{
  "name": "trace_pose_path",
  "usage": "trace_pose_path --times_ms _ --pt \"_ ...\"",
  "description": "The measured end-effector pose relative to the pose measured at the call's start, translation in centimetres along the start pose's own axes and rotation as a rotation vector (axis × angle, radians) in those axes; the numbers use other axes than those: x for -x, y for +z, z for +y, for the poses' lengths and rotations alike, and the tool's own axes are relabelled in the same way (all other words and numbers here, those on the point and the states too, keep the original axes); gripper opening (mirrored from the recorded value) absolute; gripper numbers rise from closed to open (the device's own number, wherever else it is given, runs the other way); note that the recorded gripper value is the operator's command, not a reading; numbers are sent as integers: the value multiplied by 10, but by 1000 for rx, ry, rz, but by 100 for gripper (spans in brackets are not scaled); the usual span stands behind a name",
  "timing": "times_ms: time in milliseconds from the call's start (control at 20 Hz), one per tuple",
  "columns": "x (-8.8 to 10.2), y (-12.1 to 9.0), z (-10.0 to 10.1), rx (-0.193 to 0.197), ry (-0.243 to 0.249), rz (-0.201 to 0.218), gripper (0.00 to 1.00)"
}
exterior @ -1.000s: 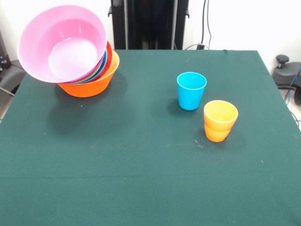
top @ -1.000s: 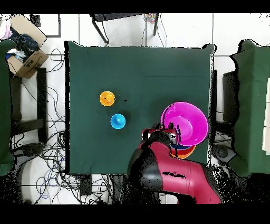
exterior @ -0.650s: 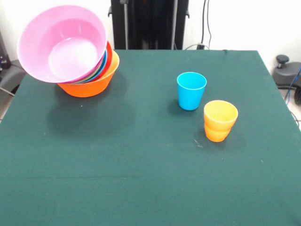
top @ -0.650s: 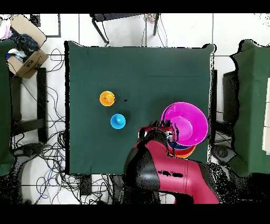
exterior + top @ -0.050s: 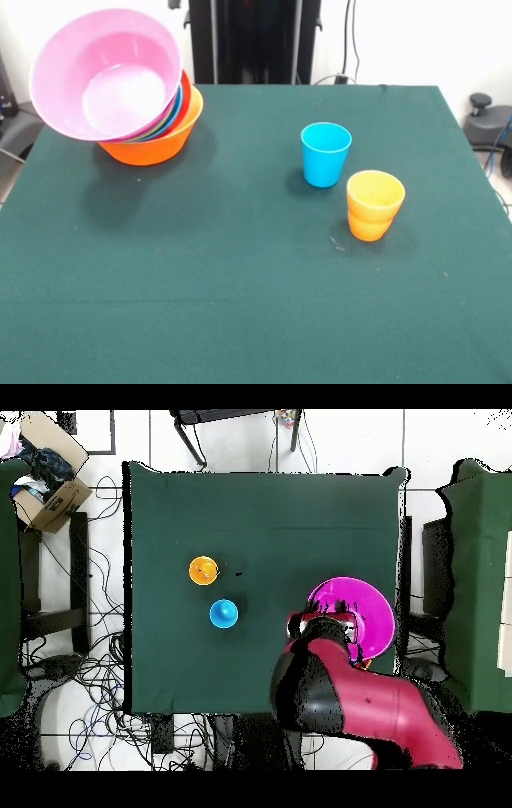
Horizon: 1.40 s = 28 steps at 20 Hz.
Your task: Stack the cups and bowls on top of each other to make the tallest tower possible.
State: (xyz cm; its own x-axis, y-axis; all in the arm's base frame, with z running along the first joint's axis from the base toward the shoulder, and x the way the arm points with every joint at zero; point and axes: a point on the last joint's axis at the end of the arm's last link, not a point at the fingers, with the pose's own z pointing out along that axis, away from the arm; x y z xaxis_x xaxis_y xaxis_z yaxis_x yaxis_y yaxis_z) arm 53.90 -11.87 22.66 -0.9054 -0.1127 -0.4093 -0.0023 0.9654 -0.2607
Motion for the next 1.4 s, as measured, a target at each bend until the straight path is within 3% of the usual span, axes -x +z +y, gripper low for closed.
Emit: trace_pose_path --times_ms 100,150,500,800,1050,1400 --pt "3 6 -13 10 20 -7 100" --pt "7 11 -23 24 32 -21 0" --pt "16 22 -27 55 20 -69 0" --pt "23 28 -13 80 -32 -120 0" --pt "25 28 -6 89 -67 -136 0" --pt "29 32 -9 109 -64 -158 0"
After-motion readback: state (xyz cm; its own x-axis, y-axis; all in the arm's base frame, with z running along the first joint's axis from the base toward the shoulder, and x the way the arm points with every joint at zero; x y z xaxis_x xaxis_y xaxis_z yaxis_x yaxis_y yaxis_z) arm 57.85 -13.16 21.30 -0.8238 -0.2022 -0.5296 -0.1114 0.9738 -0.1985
